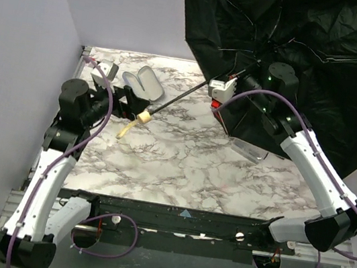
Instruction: Open the umbrella
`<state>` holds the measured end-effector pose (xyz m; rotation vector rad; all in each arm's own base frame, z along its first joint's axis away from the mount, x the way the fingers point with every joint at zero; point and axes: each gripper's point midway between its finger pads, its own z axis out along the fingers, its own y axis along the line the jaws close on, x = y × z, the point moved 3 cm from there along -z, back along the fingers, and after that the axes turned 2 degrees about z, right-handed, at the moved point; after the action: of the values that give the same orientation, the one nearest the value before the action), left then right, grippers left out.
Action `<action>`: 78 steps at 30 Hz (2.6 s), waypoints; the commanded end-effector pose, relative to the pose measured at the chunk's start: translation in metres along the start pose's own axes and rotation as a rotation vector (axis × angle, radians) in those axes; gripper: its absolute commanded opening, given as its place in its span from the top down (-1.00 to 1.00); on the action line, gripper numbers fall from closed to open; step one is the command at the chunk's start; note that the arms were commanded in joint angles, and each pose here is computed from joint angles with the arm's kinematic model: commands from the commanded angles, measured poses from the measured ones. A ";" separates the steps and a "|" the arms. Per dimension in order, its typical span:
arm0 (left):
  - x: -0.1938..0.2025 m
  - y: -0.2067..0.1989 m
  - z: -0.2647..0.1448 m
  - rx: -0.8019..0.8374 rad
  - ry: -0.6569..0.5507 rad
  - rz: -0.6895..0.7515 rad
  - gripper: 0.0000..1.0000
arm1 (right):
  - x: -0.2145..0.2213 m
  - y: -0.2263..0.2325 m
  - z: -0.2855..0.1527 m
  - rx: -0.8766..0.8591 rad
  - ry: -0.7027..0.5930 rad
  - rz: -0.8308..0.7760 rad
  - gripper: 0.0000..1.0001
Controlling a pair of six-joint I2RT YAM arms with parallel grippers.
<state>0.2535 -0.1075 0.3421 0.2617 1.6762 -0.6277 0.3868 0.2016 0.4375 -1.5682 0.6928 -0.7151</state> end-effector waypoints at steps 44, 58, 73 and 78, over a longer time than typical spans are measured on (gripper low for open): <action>0.085 -0.110 -0.015 0.589 0.893 0.193 0.61 | 0.029 -0.008 -0.068 0.063 0.319 -0.297 0.84; 0.106 -0.114 -0.050 0.678 0.933 0.147 0.84 | 0.063 -0.013 -0.067 0.135 0.460 -0.271 0.45; 0.108 -0.090 -0.044 0.590 0.903 -0.018 1.00 | 0.110 -0.022 -0.075 0.191 0.532 -0.275 0.55; 0.112 -0.078 -0.044 0.549 0.902 -0.038 1.00 | 0.130 -0.031 -0.074 0.230 0.536 -0.291 0.62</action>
<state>0.2082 -0.1970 0.2855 1.0550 2.0485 -0.9821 0.3962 0.1583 0.4007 -1.6273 0.5599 -1.0173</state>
